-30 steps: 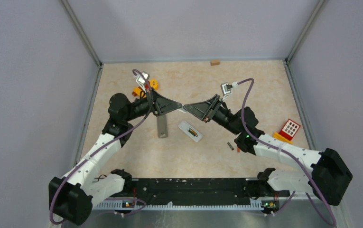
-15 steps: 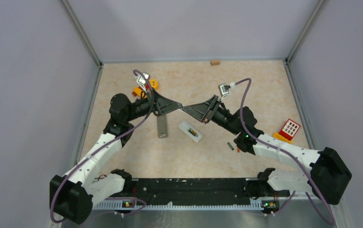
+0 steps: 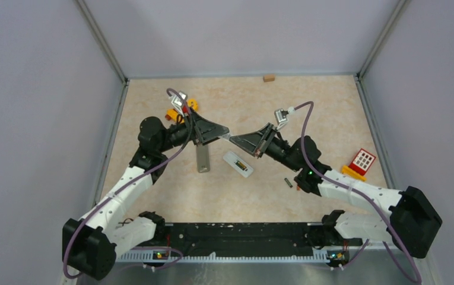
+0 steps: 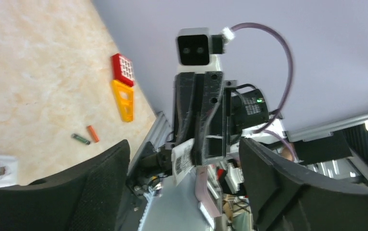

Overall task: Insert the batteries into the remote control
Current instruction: Adjust the battery cover, then load the battery cover into the remote control.

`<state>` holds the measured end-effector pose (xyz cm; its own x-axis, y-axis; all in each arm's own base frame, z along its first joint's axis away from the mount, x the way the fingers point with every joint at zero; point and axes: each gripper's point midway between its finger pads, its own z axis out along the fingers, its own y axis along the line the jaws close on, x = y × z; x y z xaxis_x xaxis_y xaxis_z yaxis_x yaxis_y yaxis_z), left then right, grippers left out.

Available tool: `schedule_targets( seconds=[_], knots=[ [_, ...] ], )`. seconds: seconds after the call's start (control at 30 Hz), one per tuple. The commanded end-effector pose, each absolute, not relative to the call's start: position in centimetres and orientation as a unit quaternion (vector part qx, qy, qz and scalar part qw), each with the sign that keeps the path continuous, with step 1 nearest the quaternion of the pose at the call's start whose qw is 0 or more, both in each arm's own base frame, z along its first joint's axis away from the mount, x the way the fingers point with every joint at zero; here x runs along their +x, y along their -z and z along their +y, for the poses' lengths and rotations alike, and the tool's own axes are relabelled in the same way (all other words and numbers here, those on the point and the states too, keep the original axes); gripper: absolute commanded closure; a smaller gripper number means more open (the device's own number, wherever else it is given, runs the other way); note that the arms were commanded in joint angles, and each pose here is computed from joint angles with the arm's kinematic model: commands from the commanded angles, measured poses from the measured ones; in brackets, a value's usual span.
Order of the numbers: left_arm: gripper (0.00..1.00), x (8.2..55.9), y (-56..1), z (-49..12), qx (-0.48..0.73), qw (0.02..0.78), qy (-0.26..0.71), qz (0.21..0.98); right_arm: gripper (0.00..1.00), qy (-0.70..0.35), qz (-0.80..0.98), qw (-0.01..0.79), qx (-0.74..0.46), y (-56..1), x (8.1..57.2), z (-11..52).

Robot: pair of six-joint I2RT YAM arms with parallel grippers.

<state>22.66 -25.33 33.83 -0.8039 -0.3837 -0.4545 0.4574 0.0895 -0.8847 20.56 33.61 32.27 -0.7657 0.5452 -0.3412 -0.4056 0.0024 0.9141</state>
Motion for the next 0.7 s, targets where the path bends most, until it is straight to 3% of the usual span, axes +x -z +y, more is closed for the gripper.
schedule_targets(
  seconds=[0.0,0.07,0.23,0.4,0.57,0.67],
  knots=[
    [0.06,24.2,-31.5,-24.1,0.007,0.357,0.610,0.707,1.00,-0.661,0.660,0.349,0.077,-30.2,20.8,32.6],
    [0.01,25.4,-28.6,-22.7,-0.021,0.377,0.542,0.751,1.00,-0.596,0.721,0.341,0.090,-26.4,21.2,31.9],
    [0.01,26.6,-20.6,-18.9,-0.090,0.357,0.394,0.842,1.00,-0.473,0.829,0.295,0.045,-17.3,19.9,30.7],
    [0.02,26.8,-16.3,-19.1,-0.108,0.309,0.374,0.868,1.00,-0.392,0.886,0.247,-0.035,-11.4,18.4,31.7],
    [0.19,27.6,-13.5,-20.1,-0.112,0.280,0.380,0.875,1.00,-0.344,0.911,0.224,-0.038,-8.6,18.6,32.2],
    [0.23,28.0,-12.2,-20.3,-0.115,0.266,0.378,0.879,1.00,-0.323,0.919,0.226,-0.027,-7.9,19.0,31.9]
  ],
)
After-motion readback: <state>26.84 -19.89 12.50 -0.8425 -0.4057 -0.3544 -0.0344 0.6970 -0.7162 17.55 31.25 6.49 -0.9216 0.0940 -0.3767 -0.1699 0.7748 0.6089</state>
